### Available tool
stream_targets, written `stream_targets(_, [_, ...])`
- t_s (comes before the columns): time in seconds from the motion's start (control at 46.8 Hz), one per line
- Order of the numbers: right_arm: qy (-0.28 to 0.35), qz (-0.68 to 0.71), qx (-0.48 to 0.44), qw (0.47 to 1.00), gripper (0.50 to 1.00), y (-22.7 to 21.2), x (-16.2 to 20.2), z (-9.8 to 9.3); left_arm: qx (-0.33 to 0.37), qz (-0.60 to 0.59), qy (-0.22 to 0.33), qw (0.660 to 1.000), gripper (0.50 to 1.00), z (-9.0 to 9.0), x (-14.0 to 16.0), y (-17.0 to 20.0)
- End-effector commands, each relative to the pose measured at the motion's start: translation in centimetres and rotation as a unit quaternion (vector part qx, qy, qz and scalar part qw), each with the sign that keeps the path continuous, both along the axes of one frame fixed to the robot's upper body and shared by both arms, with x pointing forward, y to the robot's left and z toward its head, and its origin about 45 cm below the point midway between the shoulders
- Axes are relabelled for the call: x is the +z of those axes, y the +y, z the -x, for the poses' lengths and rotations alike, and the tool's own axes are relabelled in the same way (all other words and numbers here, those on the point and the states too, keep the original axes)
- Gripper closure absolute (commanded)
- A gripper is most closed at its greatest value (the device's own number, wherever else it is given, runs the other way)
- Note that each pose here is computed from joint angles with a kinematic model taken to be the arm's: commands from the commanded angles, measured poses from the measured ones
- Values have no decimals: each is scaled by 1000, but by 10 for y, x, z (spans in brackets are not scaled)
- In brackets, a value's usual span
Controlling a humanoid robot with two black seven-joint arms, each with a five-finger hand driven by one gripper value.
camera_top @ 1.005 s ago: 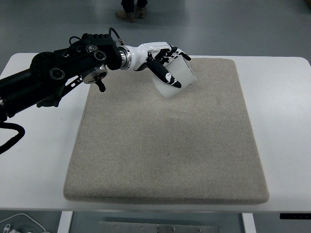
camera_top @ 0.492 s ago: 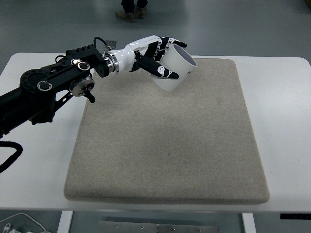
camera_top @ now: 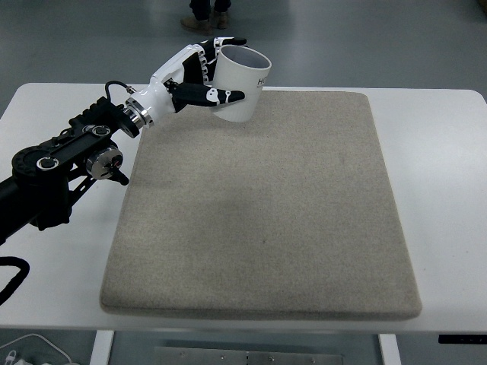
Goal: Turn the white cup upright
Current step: 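Lift the cup with the left hand and rotate it open end up, then lower the upright cup onto the pad with the left hand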
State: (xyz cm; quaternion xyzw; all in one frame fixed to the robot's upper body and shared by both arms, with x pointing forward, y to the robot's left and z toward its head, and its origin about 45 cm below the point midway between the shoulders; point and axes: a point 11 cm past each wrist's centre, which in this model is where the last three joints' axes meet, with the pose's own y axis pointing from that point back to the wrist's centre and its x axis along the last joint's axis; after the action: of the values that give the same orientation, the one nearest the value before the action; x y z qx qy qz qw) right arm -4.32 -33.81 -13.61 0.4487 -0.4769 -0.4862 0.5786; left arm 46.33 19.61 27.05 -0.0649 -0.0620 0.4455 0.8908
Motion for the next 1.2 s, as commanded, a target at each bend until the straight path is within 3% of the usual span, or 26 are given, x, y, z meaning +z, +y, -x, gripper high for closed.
stream_targets(0.0, [0, 0, 0, 1000, 570, 0, 0, 0, 13, 16, -14, 1000, 939, 3, -6, 9])
stream_targets(0.428, [0, 0, 0, 1000, 570, 0, 0, 0, 85, -9, 10, 996, 934, -2, -44, 54])
stream_targets(0.727, [0, -3, -2, 1000, 570, 1, 0, 0, 93, -11, 35, 995, 922, 0, -67, 45])
stream_targets(1.176, [0, -3, -3, 1000, 570, 1, 0, 0, 93, -42, 22, 995, 909, 0, -72, 25])
